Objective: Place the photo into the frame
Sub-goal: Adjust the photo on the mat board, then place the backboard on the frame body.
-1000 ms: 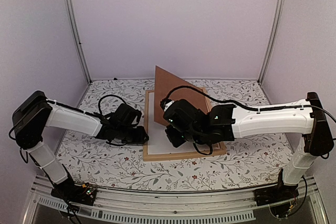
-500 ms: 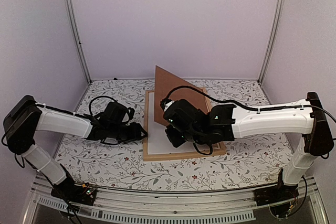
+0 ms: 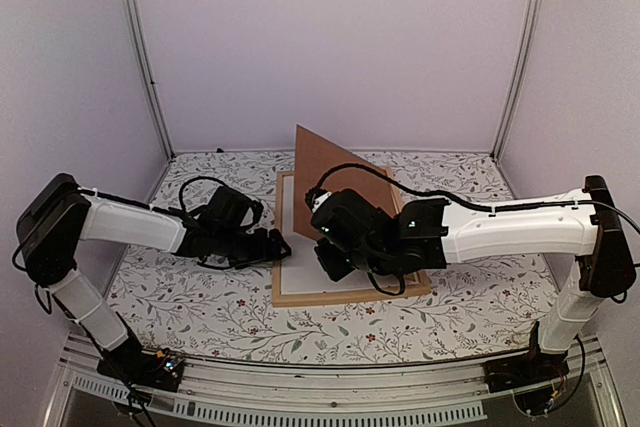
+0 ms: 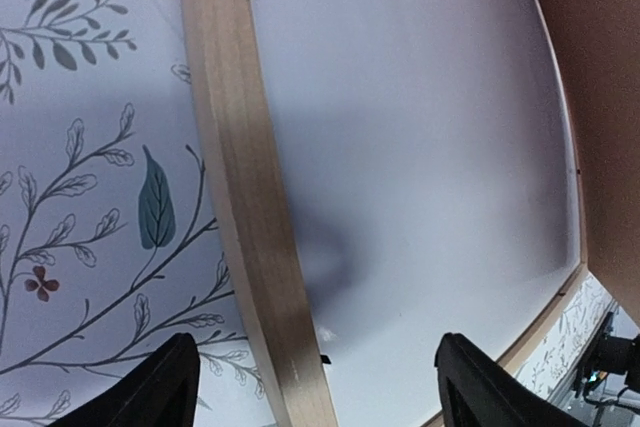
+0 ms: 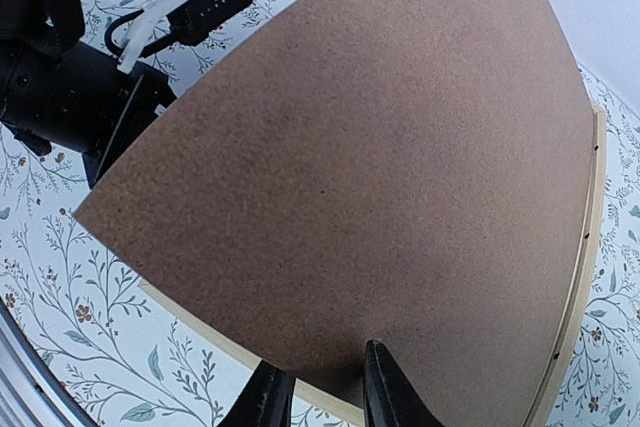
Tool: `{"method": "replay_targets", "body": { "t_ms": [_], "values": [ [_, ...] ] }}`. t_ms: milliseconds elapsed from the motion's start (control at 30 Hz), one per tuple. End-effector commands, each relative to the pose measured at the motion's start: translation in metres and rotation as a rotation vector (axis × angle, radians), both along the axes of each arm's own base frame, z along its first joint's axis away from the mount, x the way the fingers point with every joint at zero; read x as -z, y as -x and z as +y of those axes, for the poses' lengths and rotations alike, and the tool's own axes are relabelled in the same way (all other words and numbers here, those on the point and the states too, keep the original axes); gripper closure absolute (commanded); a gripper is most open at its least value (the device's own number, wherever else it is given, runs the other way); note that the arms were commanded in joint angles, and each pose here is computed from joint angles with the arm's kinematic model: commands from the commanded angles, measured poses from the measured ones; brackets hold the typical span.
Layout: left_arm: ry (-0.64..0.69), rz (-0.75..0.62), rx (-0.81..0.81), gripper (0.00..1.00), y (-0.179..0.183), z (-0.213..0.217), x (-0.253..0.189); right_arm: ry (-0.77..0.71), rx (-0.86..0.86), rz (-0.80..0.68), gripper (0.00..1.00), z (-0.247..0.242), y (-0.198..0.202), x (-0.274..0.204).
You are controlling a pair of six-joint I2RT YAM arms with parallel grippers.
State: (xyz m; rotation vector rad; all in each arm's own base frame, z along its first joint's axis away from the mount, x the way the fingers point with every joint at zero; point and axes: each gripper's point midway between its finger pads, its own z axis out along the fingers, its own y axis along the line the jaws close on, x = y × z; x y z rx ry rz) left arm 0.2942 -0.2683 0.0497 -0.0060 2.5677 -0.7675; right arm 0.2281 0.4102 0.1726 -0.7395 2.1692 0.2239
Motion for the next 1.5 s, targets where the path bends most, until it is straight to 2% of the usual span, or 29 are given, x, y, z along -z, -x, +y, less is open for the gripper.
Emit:
{"method": "replay_targets", "body": {
  "t_ms": [0, 100, 233, 800, 1467],
  "values": [
    [-0.064, 0.058, -0.003, 0.14, 0.001, 0.001, 0.011, -0.057, 0.029, -0.011, 0.75, 0.002, -0.009, -0.008],
    [-0.092, 0.107, -0.005, 0.11, 0.004, 0.004, 0.024, -0.061, 0.024, -0.012, 0.75, 0.004, -0.008, -0.008],
    [-0.081, 0.173, 0.003, 0.13, 0.011, 0.0, 0.037, -0.068, 0.016, -0.018, 0.75, 0.004, -0.008, -0.008],
    [-0.159, 0.257, -0.013, 0.51, 0.023, 0.012, 0.054, -0.106, -0.021, -0.053, 0.75, 0.003, -0.008, -0.016],
    [-0.165, 0.281, -0.035, 0.75, 0.028, 0.017, 0.062, -0.142, -0.037, -0.067, 0.75, -0.005, -0.009, -0.021]
  ]
}}
